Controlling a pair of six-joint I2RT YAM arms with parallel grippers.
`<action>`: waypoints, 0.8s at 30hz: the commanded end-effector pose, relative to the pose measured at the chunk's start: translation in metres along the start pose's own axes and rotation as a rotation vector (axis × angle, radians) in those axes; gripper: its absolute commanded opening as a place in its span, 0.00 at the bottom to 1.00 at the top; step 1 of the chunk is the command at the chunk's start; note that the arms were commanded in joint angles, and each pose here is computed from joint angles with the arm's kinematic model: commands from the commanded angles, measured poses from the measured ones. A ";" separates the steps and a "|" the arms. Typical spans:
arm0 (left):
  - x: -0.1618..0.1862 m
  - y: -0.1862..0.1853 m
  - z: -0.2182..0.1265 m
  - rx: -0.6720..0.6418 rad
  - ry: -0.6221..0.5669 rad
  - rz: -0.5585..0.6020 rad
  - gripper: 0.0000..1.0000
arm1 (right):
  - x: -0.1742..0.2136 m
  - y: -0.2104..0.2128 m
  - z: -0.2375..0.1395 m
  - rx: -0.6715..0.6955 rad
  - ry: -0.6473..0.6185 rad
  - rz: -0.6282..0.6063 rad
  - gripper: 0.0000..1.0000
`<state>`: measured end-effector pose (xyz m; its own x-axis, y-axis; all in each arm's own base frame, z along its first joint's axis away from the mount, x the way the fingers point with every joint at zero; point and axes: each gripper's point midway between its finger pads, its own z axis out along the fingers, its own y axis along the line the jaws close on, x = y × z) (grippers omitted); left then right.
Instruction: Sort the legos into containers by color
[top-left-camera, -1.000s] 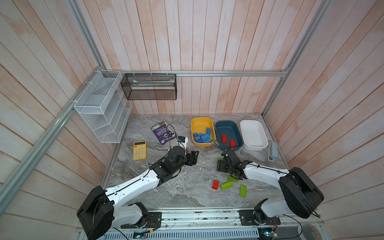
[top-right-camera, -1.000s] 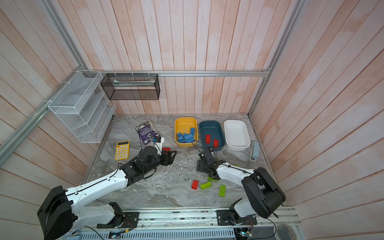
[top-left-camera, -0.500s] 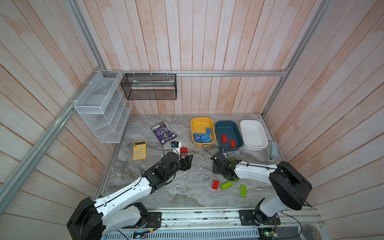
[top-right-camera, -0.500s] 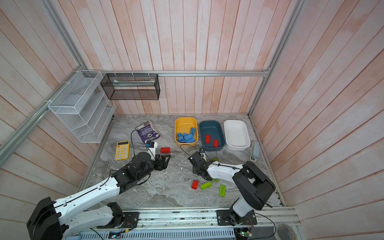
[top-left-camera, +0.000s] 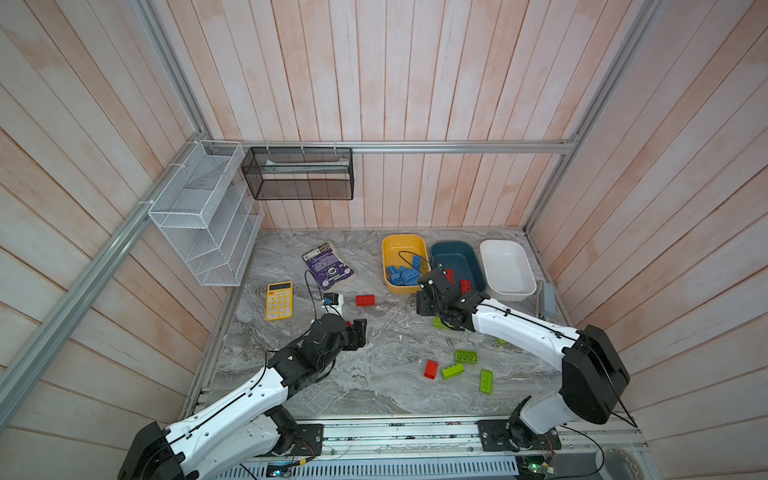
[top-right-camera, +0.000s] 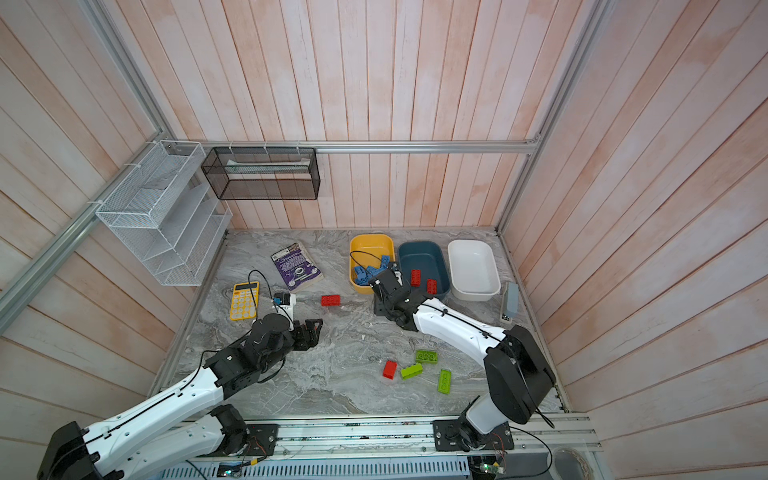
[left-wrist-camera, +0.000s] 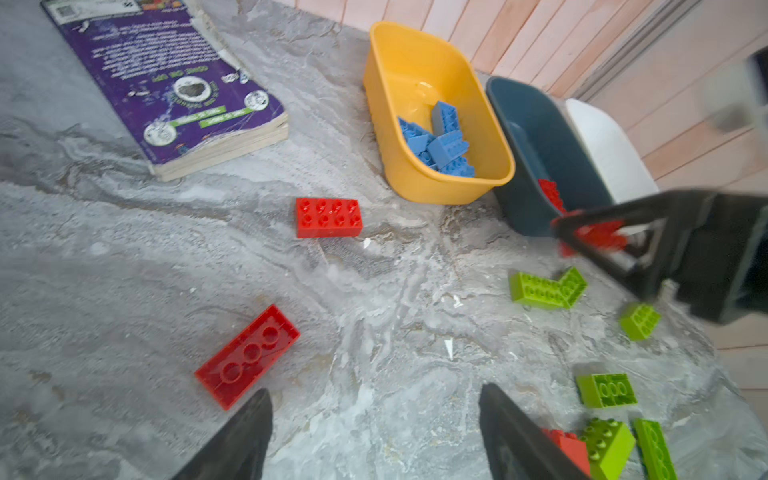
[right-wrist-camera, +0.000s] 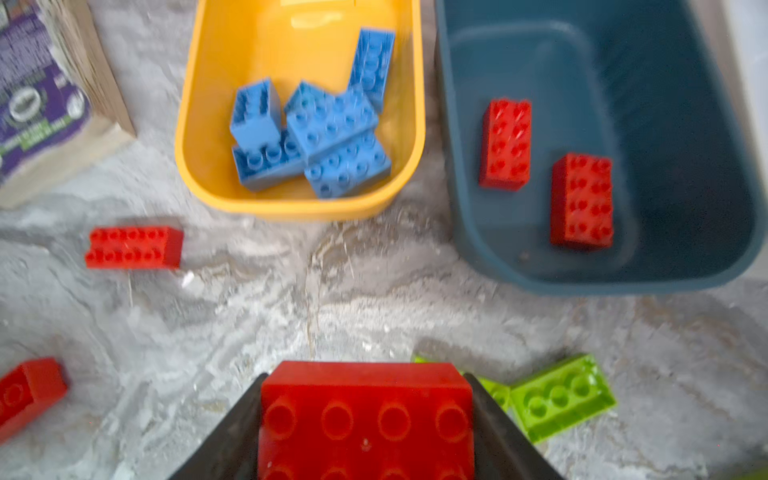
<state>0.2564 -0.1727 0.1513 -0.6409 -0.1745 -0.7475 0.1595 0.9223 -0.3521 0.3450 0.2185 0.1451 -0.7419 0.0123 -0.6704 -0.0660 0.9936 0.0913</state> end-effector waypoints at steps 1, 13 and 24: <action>0.022 0.028 0.007 -0.096 0.068 -0.021 0.81 | -0.018 -0.025 0.006 0.037 0.029 -0.020 0.52; 0.040 0.055 0.027 -0.193 0.133 -0.028 0.90 | -0.074 -0.096 0.071 0.094 0.028 0.156 0.59; 0.053 0.067 0.038 -0.228 0.198 -0.039 0.94 | -0.098 -0.114 0.096 0.068 0.009 0.225 0.86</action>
<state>0.2618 -0.1342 0.0726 -0.7687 -0.1617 -0.6189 -0.0231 0.9739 -0.2257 0.4803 0.1100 0.1257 -0.7452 0.2300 -0.6260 0.1635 0.9730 0.1629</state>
